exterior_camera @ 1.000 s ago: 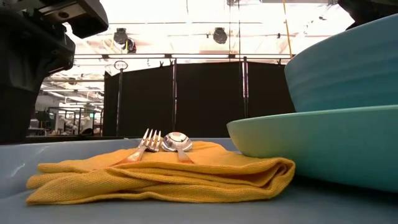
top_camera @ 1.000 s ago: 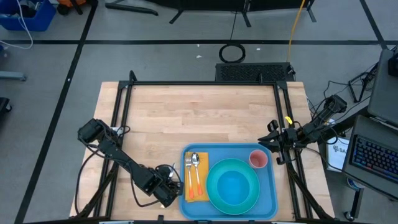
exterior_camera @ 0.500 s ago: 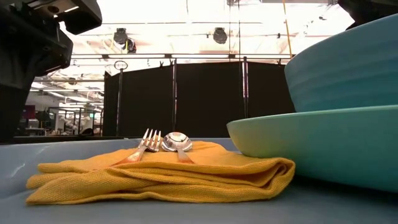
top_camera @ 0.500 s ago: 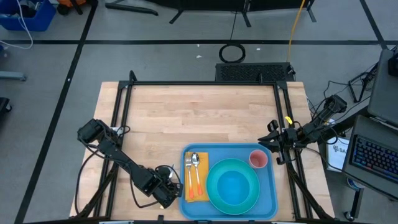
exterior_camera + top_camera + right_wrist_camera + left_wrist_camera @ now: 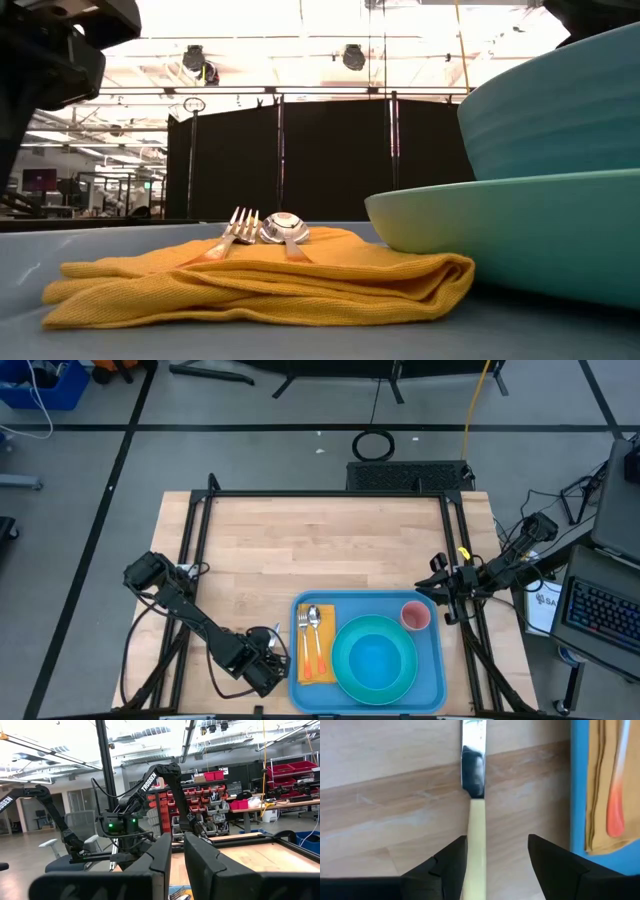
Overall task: Set up tray
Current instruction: Put the yellow table knife on top of the yellow table napkin to the right of the orange spoon
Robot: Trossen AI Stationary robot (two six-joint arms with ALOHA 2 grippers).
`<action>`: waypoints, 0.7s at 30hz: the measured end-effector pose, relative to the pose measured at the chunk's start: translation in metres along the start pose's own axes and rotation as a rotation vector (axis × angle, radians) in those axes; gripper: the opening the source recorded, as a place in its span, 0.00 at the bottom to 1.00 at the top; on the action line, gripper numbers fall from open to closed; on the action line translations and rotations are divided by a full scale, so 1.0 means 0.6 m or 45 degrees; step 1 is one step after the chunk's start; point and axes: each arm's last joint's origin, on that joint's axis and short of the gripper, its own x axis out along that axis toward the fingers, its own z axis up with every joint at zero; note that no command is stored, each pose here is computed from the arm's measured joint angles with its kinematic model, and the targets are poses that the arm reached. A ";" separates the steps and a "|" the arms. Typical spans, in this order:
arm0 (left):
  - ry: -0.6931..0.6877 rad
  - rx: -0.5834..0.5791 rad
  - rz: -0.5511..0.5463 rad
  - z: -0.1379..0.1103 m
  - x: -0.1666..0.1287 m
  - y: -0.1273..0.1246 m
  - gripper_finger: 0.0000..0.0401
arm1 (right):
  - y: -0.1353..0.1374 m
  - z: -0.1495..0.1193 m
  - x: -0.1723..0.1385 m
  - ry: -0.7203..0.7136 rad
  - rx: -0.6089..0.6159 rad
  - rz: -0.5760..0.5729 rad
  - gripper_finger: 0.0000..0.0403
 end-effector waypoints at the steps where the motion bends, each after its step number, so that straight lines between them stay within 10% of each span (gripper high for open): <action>1: 0.000 0.001 0.001 0.000 0.000 0.000 0.53 | 0.000 0.000 0.000 0.000 0.000 0.000 0.11; 21: -0.019 0.030 0.031 0.004 0.006 0.007 0.53 | 0.000 0.000 0.000 0.000 0.000 0.000 0.11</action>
